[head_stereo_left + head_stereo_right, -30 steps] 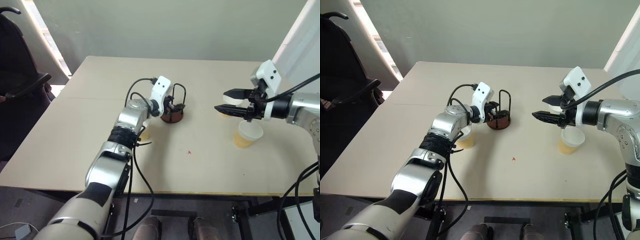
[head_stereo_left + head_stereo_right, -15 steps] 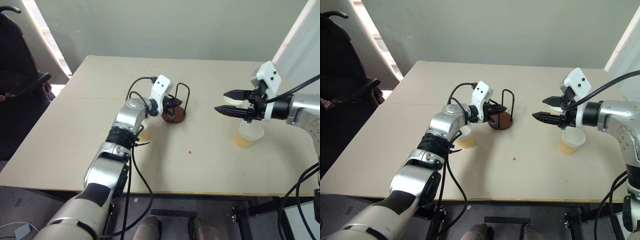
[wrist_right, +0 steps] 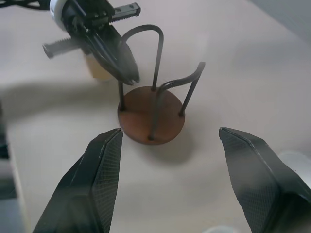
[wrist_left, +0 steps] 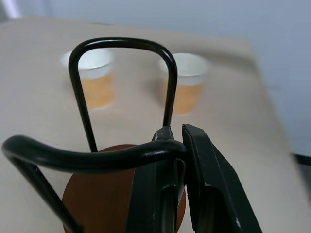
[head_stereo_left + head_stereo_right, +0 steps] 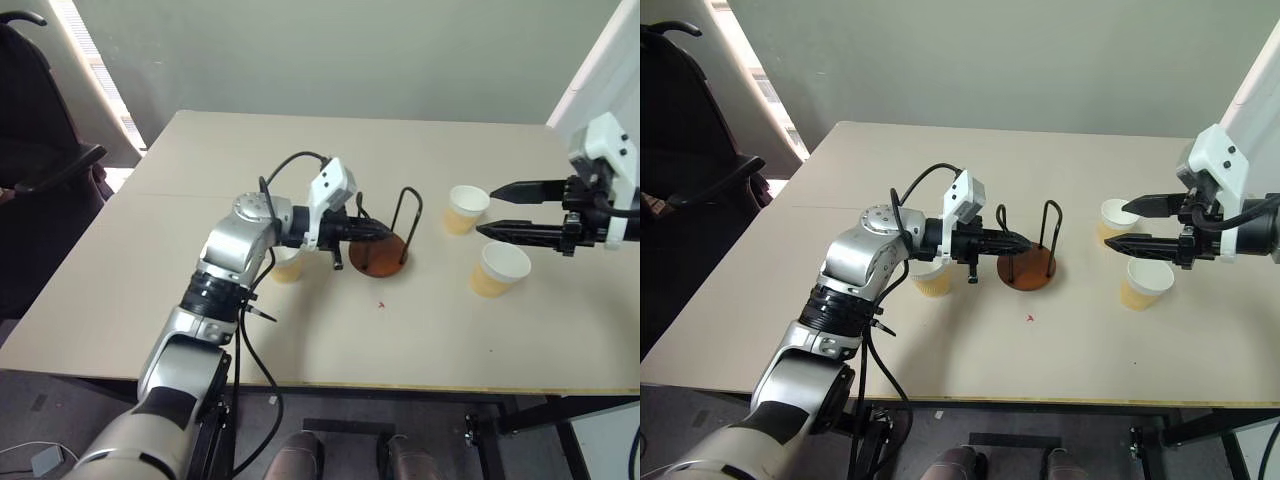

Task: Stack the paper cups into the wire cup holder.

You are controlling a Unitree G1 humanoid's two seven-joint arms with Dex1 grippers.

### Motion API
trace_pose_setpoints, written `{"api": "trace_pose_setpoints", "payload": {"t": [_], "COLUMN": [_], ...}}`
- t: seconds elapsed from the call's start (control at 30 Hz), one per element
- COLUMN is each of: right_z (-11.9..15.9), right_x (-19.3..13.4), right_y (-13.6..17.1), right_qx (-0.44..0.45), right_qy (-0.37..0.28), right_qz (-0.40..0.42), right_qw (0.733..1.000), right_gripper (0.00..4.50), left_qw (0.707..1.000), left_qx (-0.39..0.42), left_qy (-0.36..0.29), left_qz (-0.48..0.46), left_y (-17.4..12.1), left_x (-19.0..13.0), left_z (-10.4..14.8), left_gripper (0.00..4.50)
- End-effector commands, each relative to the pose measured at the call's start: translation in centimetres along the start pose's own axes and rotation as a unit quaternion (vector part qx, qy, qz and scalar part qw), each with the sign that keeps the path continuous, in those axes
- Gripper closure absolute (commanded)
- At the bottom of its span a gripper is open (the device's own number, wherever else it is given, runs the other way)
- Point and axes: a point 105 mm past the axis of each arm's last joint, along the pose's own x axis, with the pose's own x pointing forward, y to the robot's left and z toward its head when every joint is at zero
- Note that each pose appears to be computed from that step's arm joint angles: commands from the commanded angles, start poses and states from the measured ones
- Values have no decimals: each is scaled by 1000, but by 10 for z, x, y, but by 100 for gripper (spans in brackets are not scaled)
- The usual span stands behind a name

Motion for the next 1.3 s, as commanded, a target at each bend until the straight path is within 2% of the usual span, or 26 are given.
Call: {"api": "trace_pose_setpoints", "payload": {"t": [0.03,0.4,0.67,0.8,1.0,1.1,1.13,1.3], "right_z": [9,5,-4,-5,-4,-2,-2,-2], "right_x": [-12,-11,-3,0,2,5,5,5], "right_y": [3,7,16,21,28,28,26,14], "right_qx": [-23,-19,-22,-28,-40,-46,-51,-72], "right_qy": [-2,8,35,46,56,57,57,63], "right_qz": [-11,-11,28,56,100,112,112,101], "right_qw": [1000,1000,999,997,993,991,991,990], "right_gripper": [122,122,122,122,122,122,122,122], "left_qw": [999,994,993,993,991,991,991,991], "left_qx": [16,-12,-5,-4,4,4,5,14], "left_qy": [-4,33,62,65,68,60,58,76], "left_qz": [-43,-101,-97,-102,-115,-119,-120,-112], "left_y": [-16,-38,-40,-43,-49,-51,-52,-51], "left_x": [0,3,5,5,3,-2,-5,-34], "left_z": [7,-23,-44,-45,-43,-38,-36,-29], "left_gripper": [446,446,446,331,115,21,7,7]}}
